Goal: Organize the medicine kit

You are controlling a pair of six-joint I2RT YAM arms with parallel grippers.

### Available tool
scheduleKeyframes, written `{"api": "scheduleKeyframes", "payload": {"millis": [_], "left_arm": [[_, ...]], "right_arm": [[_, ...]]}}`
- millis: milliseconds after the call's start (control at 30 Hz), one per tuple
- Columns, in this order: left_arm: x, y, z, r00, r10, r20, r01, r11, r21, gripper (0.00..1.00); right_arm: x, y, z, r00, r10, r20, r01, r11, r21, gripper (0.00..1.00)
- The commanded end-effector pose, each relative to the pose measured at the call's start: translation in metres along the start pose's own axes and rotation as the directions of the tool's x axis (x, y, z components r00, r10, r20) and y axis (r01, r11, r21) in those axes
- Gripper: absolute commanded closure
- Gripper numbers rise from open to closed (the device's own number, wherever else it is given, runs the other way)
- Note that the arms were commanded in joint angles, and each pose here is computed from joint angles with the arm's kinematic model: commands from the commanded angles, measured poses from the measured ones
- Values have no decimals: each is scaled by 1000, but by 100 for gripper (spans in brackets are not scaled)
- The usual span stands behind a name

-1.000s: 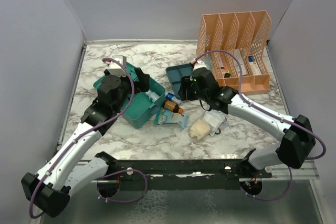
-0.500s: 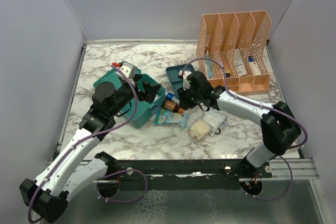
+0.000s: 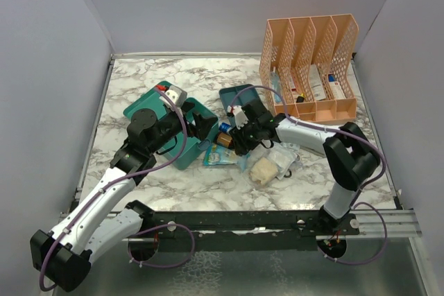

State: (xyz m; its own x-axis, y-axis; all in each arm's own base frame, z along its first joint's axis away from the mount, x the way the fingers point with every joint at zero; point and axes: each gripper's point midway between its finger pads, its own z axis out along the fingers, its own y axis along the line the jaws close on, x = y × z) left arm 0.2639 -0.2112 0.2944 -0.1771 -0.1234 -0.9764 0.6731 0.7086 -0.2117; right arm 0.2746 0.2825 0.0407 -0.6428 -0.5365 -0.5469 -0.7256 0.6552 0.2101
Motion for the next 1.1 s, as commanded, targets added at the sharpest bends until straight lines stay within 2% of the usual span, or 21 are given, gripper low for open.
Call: {"api": "scheduleKeyframes", "payload": {"millis": [0,267,500,633,833,933,1067], "left_arm": [[-7,-3,2,1000,3,27,-4,1000,20,1],[-5,0,2,1000,5,19,-5,1000,7,1],[-5,1,1,1000,5,19,-5,1000,-1,1],[-4,2,1,1000,3,17,-3,1000,-4,1],[-2,3,1,1000,1,13,-1,1000,-5,1],[-1,2,2,1000,-6,9,6,1000,-2,1],[3,-14,4,999,21,-25,-18,995,101,1]], "right_arm": [[-15,-6,11,999,-36,13,36,999,4,55],[-21,-13,19,1000,-20,17,20,999,29,51],[-28,-7,17,998,-29,59,29,1000,-1,52],[-35,-5,12,995,-48,88,49,999,-5,59],[-32,0,0,994,-64,91,66,998,-18,77],[-27,3,-10,995,-67,80,69,997,-22,80],[-23,10,-30,998,-43,55,45,999,-27,81]]}}
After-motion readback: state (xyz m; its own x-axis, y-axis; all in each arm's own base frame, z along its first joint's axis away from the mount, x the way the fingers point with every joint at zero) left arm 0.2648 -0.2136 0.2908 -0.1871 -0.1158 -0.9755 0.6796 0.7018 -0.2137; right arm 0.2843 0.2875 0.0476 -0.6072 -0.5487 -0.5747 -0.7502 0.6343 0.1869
